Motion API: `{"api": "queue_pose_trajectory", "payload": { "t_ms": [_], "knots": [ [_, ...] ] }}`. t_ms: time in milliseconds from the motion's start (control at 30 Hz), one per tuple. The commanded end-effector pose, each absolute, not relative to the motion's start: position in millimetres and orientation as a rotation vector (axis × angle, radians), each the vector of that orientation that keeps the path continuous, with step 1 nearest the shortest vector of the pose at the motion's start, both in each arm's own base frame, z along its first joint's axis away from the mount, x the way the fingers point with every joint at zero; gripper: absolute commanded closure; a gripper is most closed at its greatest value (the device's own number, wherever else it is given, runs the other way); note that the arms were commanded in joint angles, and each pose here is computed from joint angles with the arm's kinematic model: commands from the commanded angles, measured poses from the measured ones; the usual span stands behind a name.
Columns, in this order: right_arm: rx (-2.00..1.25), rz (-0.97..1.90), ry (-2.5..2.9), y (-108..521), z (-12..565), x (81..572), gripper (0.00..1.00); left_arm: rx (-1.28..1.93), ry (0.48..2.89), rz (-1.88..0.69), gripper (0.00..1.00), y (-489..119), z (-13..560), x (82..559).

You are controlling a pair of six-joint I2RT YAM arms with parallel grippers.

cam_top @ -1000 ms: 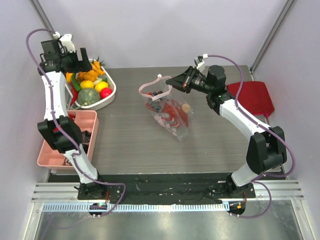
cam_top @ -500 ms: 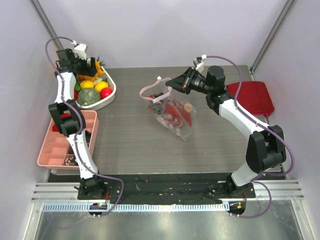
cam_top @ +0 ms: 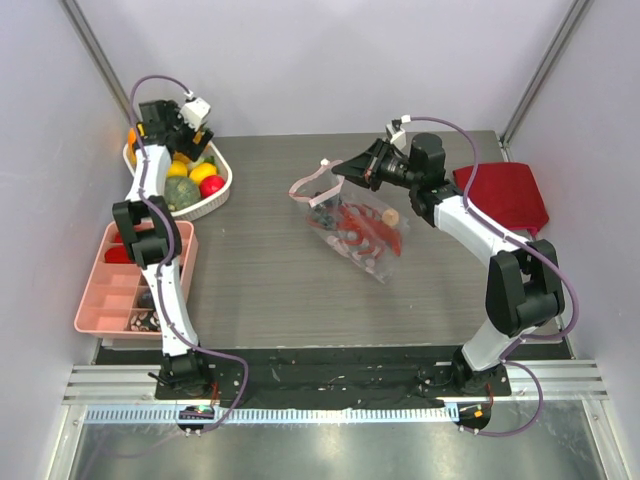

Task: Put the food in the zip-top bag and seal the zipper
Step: Pick up the fake vegetable from the bin.

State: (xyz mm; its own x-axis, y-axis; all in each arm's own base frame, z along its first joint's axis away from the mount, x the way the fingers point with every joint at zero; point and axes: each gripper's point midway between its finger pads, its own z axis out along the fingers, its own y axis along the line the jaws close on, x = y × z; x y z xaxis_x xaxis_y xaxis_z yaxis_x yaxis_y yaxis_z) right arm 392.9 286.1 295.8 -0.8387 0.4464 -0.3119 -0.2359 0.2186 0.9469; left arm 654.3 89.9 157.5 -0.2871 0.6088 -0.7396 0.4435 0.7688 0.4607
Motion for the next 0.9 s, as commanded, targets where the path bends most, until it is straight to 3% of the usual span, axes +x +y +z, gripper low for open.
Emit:
{"api": "queue_pose_trajectory", "payload": {
  "t_ms": [0,500,667,867],
  "knots": [
    [0.095,1.702,1.836,287.2,336.8,392.8,0.99,0.889,1.89,0.292,0.0,102.6,149.2,661.7],
    [0.122,1.698,1.858,286.4,328.0,398.0,0.99,0.922,1.883,0.4,0.01,114.6,122.0,683.1],
    [0.126,1.697,1.864,286.1,326.1,398.8,0.99,0.871,1.863,0.364,0.12,108.9,135.5,684.6],
    [0.126,1.693,1.862,285.6,325.7,398.5,0.99,0.856,1.814,0.354,0.39,101.7,162.9,674.2]
  ]
}}
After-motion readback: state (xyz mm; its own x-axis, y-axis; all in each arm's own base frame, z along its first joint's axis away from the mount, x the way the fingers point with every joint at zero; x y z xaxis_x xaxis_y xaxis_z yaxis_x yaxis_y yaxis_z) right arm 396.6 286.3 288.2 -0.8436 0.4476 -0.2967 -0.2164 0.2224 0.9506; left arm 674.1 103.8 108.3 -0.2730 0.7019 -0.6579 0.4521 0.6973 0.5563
